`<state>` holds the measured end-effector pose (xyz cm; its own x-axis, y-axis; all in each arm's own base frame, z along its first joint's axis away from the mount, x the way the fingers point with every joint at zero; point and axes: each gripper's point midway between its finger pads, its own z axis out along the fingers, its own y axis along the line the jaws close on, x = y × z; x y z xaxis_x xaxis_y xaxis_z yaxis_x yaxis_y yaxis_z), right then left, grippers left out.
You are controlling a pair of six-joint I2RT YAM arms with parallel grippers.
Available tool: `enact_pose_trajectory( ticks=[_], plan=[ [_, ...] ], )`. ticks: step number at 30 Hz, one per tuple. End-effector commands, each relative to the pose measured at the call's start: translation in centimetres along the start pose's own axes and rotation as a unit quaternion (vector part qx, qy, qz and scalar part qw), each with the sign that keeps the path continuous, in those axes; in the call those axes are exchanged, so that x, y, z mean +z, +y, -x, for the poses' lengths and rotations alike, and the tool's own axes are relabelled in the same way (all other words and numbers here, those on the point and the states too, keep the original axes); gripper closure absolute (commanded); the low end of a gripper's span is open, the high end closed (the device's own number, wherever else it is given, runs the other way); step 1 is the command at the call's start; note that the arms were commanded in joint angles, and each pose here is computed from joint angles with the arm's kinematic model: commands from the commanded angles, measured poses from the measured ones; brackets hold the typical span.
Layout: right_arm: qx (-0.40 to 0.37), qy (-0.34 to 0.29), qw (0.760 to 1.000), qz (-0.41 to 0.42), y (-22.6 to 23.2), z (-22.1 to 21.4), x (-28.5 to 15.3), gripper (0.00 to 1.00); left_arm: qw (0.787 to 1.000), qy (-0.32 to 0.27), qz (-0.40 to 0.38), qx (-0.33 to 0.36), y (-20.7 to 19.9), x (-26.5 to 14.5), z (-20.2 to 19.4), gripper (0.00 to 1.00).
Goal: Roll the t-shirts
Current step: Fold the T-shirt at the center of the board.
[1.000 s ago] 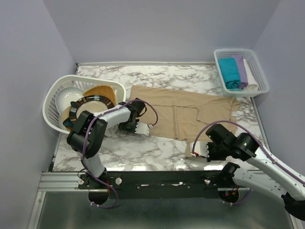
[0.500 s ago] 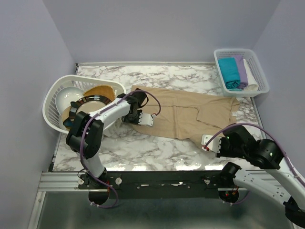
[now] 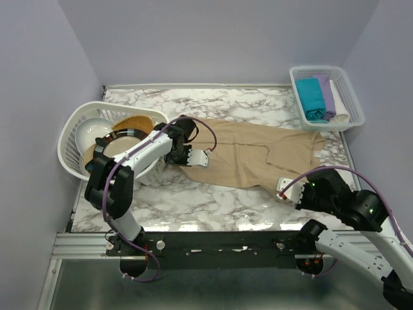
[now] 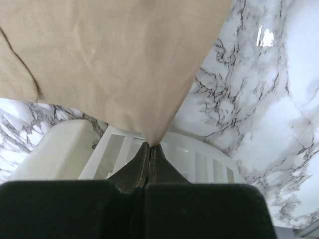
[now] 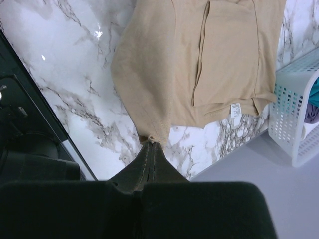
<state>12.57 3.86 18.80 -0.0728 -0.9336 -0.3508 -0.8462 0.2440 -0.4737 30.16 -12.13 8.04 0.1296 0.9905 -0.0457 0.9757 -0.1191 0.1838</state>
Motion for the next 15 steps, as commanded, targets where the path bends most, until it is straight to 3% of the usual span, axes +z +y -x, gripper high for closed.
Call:
enact_pose_trajectory(
  ticks=[1, 8, 15],
  plan=[
    [-0.011, 0.065, 0.996, 0.054, 2.8, -3.4, -0.7, 1.0, 0.994, -0.037, 0.088, -0.05, 3.6, -4.9, 0.2, 1.0],
    [-0.018, 0.062, 0.998, 0.016, 1.6, -3.4, 0.4, 1.0, 0.972, -0.107, 0.148, -0.148, 8.1, -6.4, 1.4, 1.0],
    [-0.013, 0.057, 0.998, -0.006, 0.9, -3.2, 0.5, 0.99, 0.952, -0.17, 0.18, -0.181, 10.0, -7.9, 2.4, 1.0]
  ],
)
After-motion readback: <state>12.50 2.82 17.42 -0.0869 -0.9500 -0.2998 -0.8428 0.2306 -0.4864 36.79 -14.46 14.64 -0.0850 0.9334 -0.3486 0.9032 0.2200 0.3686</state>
